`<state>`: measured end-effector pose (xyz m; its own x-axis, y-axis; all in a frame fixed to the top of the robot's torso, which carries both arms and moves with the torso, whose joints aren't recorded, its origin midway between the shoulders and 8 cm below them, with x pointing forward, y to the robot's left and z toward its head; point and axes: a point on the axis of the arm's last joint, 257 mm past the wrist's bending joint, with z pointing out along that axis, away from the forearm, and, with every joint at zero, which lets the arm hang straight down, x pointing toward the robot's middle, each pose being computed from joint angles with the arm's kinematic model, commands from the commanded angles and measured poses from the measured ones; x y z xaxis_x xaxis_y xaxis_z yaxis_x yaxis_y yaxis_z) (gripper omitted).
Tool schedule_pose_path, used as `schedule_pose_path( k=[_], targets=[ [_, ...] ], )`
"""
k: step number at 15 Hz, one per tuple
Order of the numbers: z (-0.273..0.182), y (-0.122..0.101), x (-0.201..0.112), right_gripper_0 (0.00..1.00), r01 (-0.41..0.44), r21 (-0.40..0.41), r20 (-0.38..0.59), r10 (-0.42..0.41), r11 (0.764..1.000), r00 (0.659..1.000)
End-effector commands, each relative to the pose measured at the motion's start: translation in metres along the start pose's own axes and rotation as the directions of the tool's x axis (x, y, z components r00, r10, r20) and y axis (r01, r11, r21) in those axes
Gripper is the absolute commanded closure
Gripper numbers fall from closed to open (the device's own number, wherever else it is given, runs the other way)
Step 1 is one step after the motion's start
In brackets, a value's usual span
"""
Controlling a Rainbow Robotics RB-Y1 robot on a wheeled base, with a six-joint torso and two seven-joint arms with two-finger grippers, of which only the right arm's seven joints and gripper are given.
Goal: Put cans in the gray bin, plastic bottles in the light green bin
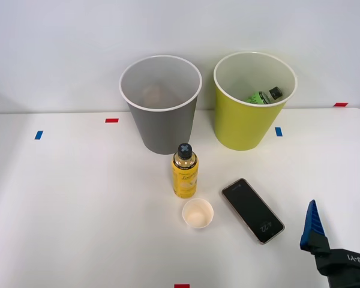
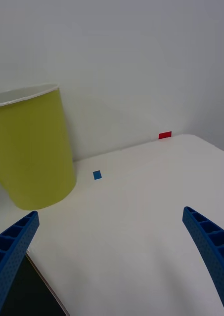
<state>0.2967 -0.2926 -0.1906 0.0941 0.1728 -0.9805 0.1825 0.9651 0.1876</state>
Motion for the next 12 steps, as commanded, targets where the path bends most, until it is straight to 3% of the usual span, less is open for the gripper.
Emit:
schedule_pose_path(
  k=[1, 5, 9, 12],
  targets=[
    [-0.007, 0.002, 0.003, 0.0, -0.071, 0.002, -0.007, 0.071, 0.997, 0.997],
    [-0.022, 0.0, 0.027, 0.0, -0.063, -0.058, 0.068, 0.067, 0.996, 0.995],
    [-0.052, 0.008, 0.044, 0.0, 0.02, -0.145, 0.074, -0.009, 0.989, 0.997],
    [-0.078, 0.009, 0.055, 0.0, 0.157, -0.171, 0.071, -0.146, 0.973, 0.987]
  ],
)
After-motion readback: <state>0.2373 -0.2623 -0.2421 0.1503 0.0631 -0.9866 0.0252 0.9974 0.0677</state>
